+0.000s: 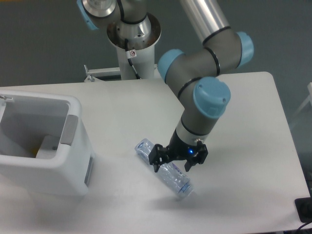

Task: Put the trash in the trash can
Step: 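Move the gripper back over the clear water bottle and lower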

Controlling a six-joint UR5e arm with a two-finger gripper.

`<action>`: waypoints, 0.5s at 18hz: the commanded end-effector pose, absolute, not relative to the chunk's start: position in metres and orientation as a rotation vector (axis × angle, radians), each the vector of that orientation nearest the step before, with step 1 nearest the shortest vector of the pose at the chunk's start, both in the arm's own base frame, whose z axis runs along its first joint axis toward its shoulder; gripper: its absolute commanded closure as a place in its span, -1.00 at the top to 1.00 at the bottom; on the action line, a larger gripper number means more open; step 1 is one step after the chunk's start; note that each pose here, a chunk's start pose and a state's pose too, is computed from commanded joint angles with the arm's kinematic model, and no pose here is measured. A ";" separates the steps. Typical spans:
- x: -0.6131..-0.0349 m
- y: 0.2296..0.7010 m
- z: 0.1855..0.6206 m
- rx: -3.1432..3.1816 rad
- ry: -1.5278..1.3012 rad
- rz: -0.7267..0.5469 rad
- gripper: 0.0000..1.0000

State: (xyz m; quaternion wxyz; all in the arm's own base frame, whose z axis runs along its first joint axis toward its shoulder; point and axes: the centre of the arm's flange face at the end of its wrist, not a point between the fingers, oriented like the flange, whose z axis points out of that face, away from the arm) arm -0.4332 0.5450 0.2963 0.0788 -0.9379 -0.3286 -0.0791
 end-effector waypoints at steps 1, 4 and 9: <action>-0.436 0.546 0.289 -2.815 -1.005 -0.232 1.00; -0.444 0.552 0.272 -2.800 -1.110 -0.244 1.00; -0.449 0.550 0.244 -2.815 -1.270 -0.197 1.00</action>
